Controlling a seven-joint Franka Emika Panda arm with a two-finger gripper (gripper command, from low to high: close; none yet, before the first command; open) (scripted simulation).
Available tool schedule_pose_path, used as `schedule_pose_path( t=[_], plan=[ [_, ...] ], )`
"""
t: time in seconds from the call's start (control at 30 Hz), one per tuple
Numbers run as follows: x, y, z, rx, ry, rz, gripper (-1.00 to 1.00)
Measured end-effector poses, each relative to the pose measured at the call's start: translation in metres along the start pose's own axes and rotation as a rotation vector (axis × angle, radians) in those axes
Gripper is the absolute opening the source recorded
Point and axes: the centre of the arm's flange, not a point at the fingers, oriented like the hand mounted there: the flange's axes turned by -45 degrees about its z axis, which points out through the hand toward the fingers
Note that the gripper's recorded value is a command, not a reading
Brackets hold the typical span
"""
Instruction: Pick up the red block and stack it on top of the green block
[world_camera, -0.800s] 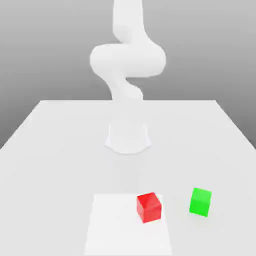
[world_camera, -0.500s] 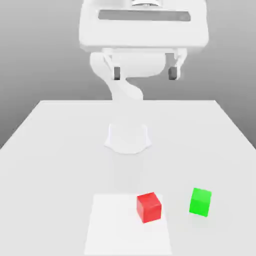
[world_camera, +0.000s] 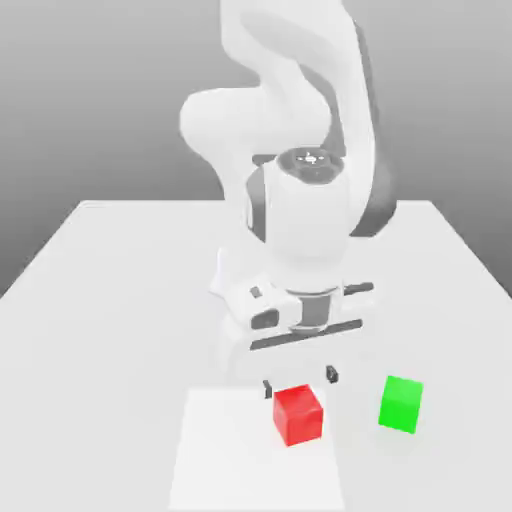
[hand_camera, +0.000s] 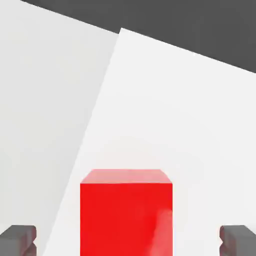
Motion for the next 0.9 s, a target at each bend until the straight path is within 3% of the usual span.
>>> schedule_pose_path(
  t=[0.03,0.07,0.3,0.5,0.9],
  plan=[
    [-0.001,0.0,0.01,0.0,0.0,0.0,0.0],
    [-0.001,0.0,0.018,0.0,-0.001,0.0,-1.0],
    [-0.002,0.0,0.02,0.0,-0.001,0.0,-1.0],
    [-0.001,0.0,-0.033,0.0,-0.001,0.0,-1.0],
    [0.014,-0.112,-0.069,-0.001,-0.002,-0.73,-1.0]
  ],
)
